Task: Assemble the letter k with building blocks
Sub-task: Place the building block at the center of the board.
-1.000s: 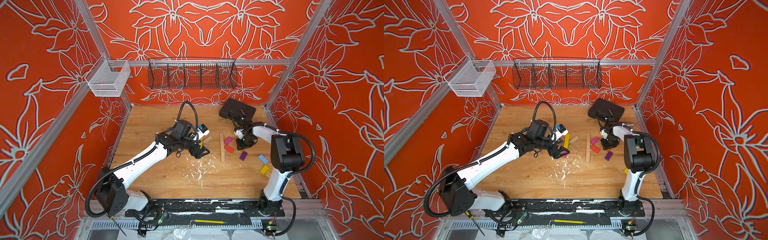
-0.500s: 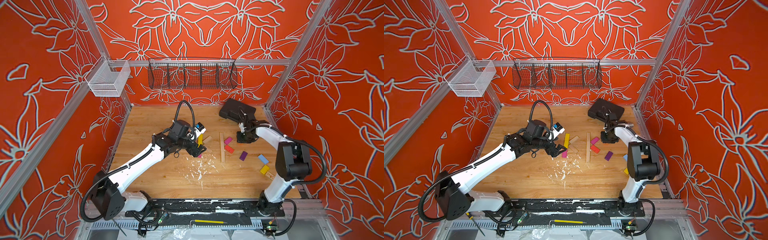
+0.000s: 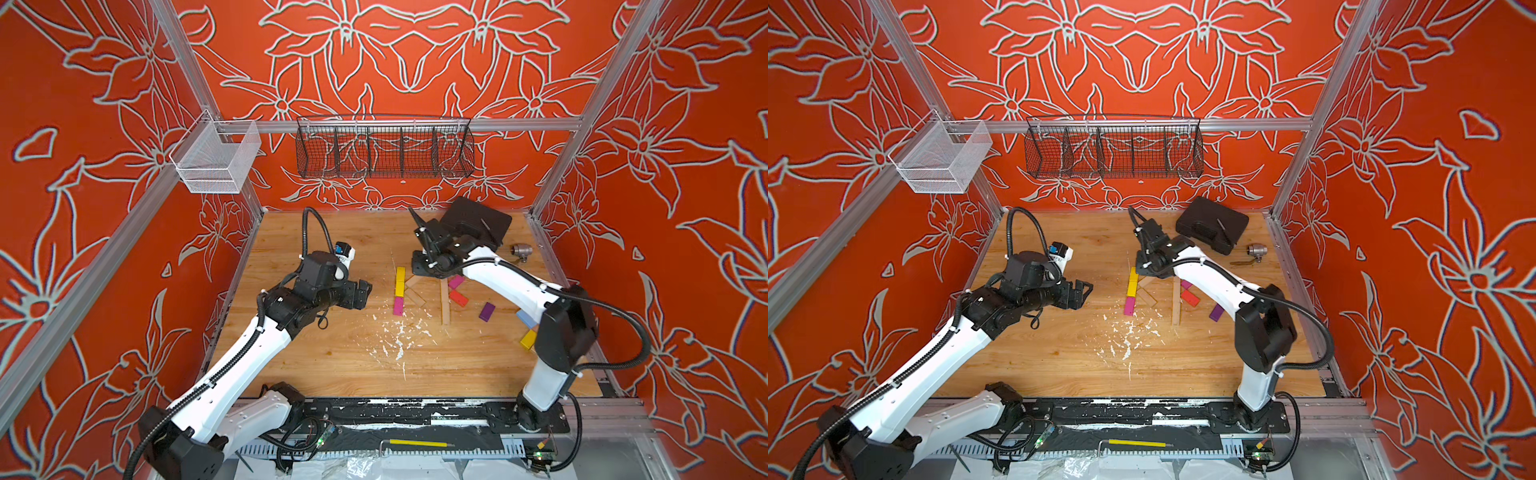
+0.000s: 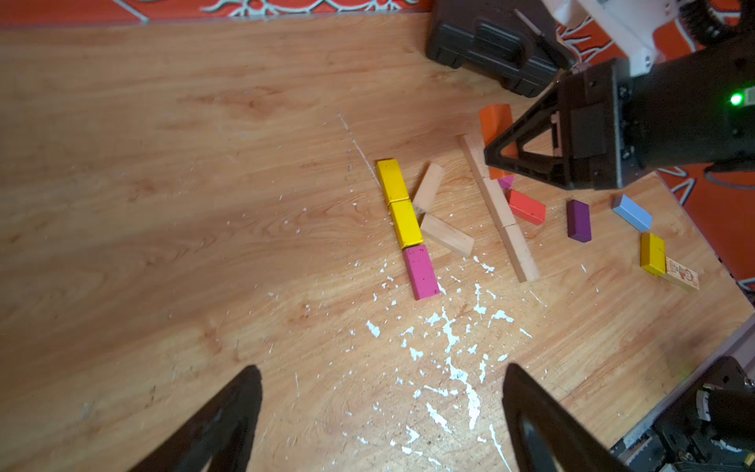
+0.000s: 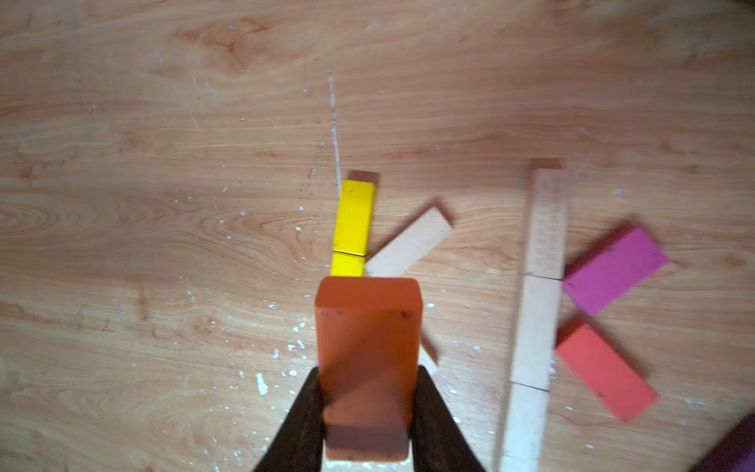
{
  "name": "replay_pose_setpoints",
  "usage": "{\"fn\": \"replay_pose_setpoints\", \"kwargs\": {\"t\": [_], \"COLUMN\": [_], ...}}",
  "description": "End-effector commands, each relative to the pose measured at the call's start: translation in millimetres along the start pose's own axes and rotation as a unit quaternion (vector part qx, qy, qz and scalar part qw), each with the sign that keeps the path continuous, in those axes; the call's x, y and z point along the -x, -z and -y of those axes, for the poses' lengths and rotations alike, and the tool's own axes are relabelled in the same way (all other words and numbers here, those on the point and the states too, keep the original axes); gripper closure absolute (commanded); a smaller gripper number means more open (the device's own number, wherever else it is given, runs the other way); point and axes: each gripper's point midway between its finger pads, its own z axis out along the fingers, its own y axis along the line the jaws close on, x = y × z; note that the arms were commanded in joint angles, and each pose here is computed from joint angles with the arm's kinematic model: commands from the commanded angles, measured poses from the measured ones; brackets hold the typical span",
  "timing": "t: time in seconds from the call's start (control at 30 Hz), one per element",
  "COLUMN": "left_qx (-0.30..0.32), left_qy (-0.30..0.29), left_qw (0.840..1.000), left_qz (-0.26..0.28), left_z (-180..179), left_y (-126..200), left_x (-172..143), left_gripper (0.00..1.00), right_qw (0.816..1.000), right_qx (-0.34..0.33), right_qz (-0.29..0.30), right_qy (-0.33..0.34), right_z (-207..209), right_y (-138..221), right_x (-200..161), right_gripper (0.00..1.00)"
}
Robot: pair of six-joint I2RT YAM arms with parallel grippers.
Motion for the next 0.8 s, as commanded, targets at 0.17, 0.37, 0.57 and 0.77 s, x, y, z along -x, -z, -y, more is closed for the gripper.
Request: {"fn": "replay_pose_setpoints", "kwargs": {"t": [0.17,0.37,0.57,0.77], "left_qx": [0.031,0.046,0.055,0.026], "left_qy": [0.062,0.055,0.052,0.053], "left_qw": [0.997,0.997,0.997,0.998], "left_qz": [-0.034,-0.033,-0.015,-0.019], "left_z": [-27.8,-37.8,-43.1,-35.0], "left_y": [4.2,15.1,18.4,14.0], "left_x": [-18.8,-29.5,-33.7,-41.2], "left_gripper": [0.09,0.09,0.09,0.08], "right_qw": [1.0,1.0,1.0,1.0], "right_qx": [-0.015,-0.001,0.014,0.012], "right_qz": [-0.017,-0.023,-0.013,-0.004], "right_qy": [0.0,0.015,0.01,0.005], "right_z": [-77.3,-127.9,-147.8,-144.8], "right_y": [-61.8,-113.6,-152.5,-171.2], "right_x": [-14.5,-16.8,-19.7,-22.6], "right_gripper": [0.76,0.76,0.76,0.74]}}
